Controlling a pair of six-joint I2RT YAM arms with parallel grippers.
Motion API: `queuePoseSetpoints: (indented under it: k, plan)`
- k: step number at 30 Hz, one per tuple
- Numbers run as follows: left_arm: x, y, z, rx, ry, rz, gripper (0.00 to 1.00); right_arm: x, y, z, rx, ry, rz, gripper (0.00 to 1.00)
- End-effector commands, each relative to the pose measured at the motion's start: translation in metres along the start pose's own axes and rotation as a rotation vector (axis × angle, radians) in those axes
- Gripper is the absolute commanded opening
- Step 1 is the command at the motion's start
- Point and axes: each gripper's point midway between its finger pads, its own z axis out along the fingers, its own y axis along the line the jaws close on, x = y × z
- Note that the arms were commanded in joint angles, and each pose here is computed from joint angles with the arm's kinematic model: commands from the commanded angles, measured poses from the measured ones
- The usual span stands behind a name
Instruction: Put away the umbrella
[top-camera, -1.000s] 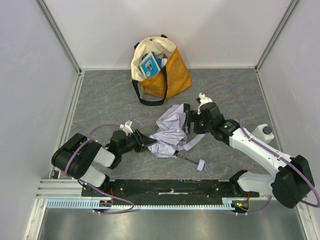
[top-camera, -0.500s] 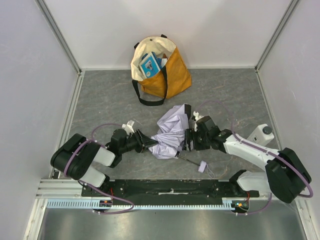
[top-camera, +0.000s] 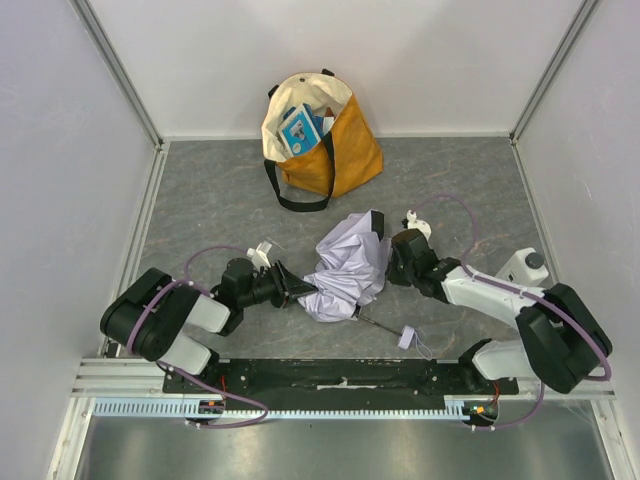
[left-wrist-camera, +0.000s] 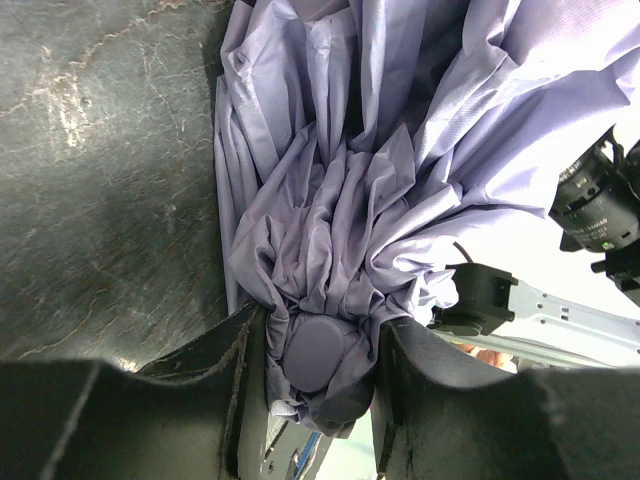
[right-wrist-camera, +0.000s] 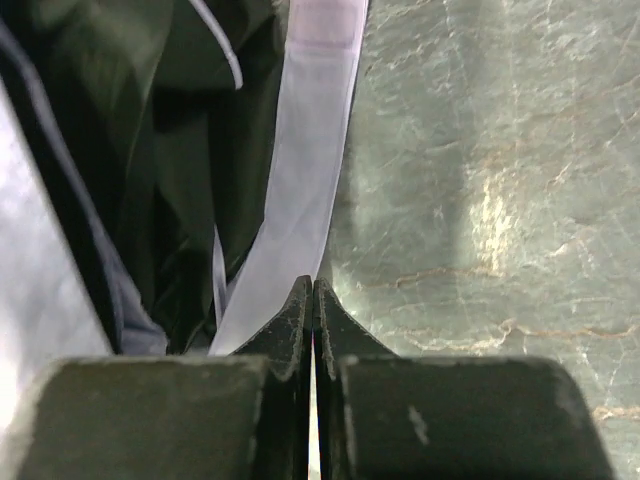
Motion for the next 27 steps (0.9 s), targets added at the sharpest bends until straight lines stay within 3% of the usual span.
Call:
queuePoseSetpoints:
  k: [1, 5, 9, 11, 13, 19, 24, 27]
  plan:
    - [0.009, -0.002, -0.004, 0.038, 0.038, 0.053, 0.02, -0.029, 0.008, 0.007, 0.008, -0.087, 0.017, 0.0]
    - [0.009, -0.004, -0.003, 0.053, 0.039, 0.03, 0.02, -0.02, 0.008, -0.007, -0.009, -0.043, -0.044, 0.01]
    - [0.009, 0.0, 0.0, 0.021, 0.049, 0.007, 0.02, -0.029, 0.007, -0.05, 0.081, -0.083, -0.198, 0.42]
    - [0.01, 0.006, 0.0, -0.025, 0.067, 0.004, 0.02, -0.041, 0.025, -0.077, 0.081, -0.14, -0.274, 0.58]
    - [0.01, 0.009, 0.0, -0.063, 0.075, 0.015, 0.02, -0.042, 0.043, -0.093, 0.056, -0.136, -0.374, 0.66]
    - [0.008, 0.019, -0.005, -0.192, 0.102, 0.021, 0.02, -0.003, 0.125, -0.101, -0.129, -0.17, -0.815, 0.73]
    - [0.013, 0.024, -0.006, -0.222, 0.14, 0.014, 0.02, -0.015, 0.135, -0.099, -0.024, -0.229, -0.826, 0.75]
    - [0.018, 0.032, -0.008, -0.26, 0.165, -0.014, 0.02, -0.015, 0.147, -0.11, -0.061, -0.268, -0.877, 0.74]
